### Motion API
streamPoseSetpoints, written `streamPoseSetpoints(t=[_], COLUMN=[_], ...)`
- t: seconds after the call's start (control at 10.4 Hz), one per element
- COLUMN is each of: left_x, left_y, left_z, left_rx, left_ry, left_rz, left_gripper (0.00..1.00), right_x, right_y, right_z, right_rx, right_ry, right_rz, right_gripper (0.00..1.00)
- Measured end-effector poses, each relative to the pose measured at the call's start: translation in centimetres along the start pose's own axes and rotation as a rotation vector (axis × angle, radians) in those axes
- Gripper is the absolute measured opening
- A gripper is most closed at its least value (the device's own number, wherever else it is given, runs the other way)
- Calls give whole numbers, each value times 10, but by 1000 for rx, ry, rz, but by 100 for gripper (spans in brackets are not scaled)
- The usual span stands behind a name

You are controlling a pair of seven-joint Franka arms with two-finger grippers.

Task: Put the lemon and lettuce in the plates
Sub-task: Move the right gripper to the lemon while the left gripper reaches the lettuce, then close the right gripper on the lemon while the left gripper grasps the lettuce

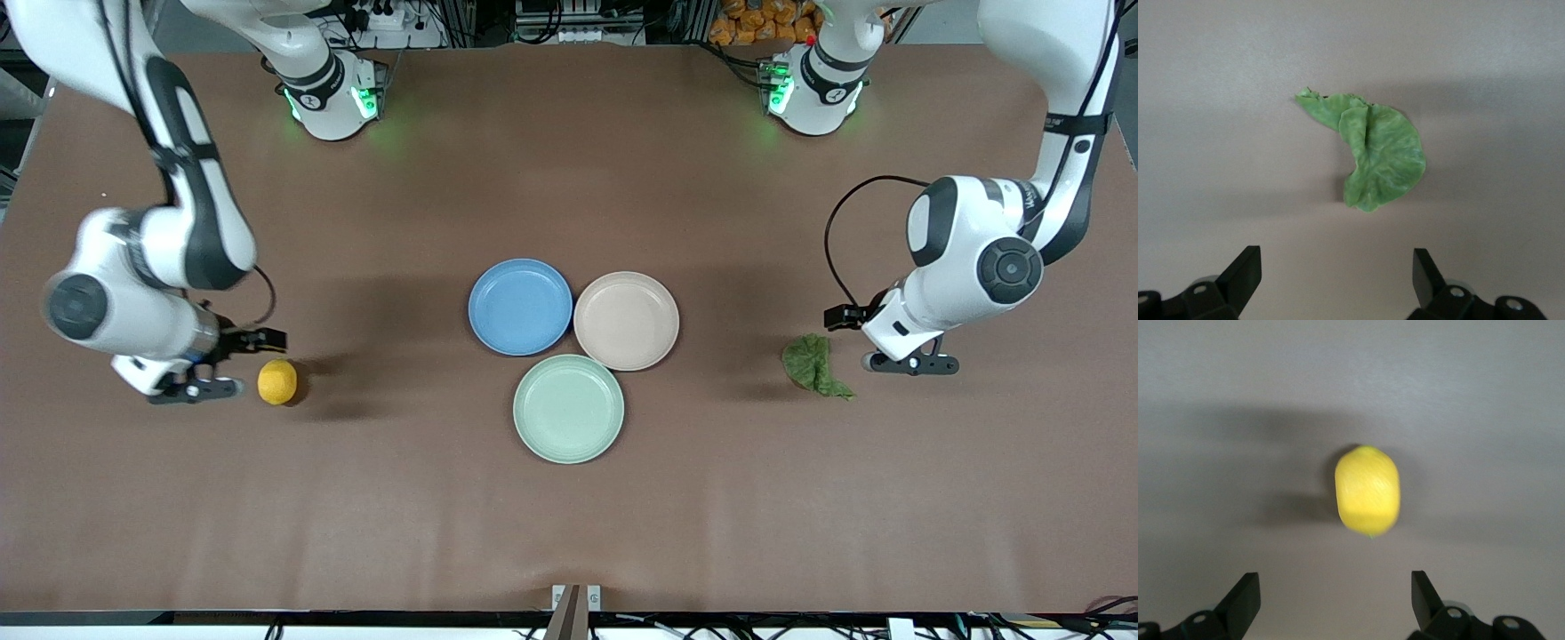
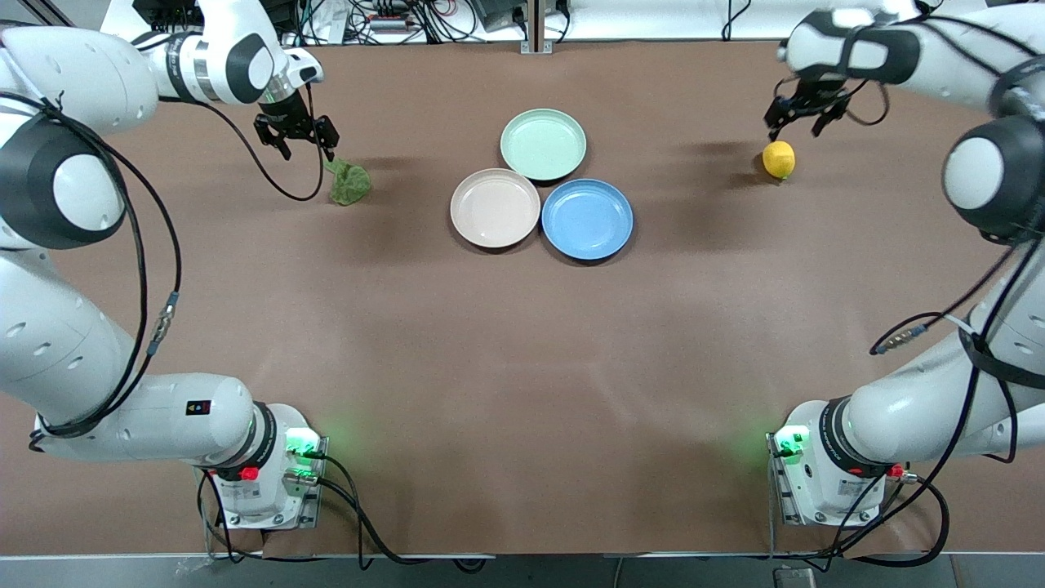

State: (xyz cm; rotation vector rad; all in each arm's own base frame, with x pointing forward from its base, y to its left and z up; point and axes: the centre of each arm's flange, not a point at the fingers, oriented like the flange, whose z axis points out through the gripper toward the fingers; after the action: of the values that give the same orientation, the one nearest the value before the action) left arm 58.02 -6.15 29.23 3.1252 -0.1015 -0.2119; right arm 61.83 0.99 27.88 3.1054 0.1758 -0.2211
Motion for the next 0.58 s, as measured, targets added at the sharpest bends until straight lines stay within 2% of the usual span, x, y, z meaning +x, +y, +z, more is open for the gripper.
streamPoseSetpoints(t=[0.19, 0.58], left_x=[4, 12], left_y=[0, 0], left_z=[17, 52], left_rx=[-5, -16], left_ry=[0, 3], left_rz=[0, -1], left_gripper=[100, 100], right_x=[3, 10], right_y=[1, 10], right_z=[16, 42], right_rx=[-5, -15], right_ry=[8, 55], right_rz=[2, 15], right_gripper=[100, 100])
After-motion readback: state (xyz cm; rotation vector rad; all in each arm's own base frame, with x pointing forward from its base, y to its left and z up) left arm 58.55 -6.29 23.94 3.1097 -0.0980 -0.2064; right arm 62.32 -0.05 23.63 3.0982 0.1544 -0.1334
